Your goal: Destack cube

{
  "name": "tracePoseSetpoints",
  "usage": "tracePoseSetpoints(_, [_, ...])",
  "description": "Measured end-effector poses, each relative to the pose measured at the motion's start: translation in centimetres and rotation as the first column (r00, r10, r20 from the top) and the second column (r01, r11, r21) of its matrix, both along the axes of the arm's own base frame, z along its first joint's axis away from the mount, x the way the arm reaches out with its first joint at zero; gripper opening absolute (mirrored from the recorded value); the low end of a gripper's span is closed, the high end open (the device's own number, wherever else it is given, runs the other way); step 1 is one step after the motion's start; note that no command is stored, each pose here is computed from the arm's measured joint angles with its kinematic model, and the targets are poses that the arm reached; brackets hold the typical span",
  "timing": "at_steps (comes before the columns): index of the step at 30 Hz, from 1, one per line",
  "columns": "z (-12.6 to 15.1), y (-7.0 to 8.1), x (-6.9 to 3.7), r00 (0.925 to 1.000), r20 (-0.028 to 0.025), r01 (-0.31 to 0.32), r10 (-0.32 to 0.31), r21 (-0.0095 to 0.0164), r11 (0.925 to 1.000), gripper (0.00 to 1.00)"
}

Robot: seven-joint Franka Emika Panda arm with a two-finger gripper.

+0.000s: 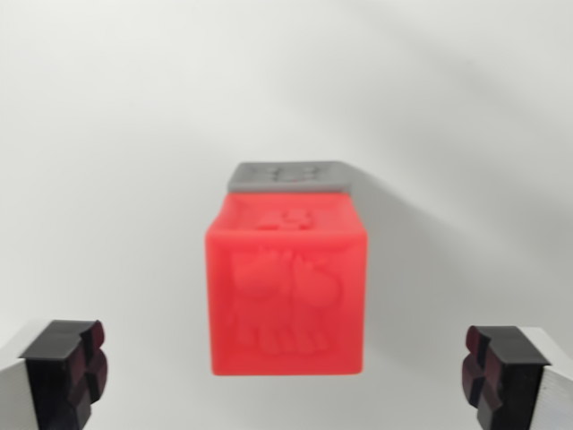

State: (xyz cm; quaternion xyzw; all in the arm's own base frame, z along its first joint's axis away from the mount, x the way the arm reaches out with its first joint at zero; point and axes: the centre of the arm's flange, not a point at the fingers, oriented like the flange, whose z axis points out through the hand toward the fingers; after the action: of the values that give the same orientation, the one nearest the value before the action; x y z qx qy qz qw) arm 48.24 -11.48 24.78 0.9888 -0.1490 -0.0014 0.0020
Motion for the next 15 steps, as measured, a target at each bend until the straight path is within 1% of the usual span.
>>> tracePoseSetpoints(1, [-0.4,-0.1,-0.2,0.9999,-0.0010,-0.010,0.010,0.0005,0.9999,1.00])
tracePoseSetpoints(4, [-1.3,-0.5,-0.7,0.9992,-0.0013,-0.040,0.040,0.0015,0.9992,1.00])
tracePoseSetpoints(6, [-2.0,-0.8,-1.0,0.9989,-0.0035,-0.048,0.048,0.0022,0.9989,1.00])
tracePoseSetpoints(8, [-2.7,-0.8,-1.0,0.9987,-0.0011,-0.050,0.050,0.0015,0.9987,1.00])
tracePoseSetpoints(12, [-4.5,-0.7,-1.0,0.9986,-0.0039,-0.052,0.052,0.0026,0.9987,1.00])
tracePoseSetpoints(14, [-5.5,-0.7,-1.0,0.9986,-0.0060,-0.053,0.053,0.0027,0.9986,1.00])
tracePoseSetpoints(15, [-5.7,-0.7,-1.0,0.9986,-0.0058,-0.053,0.053,0.0026,0.9986,1.00])
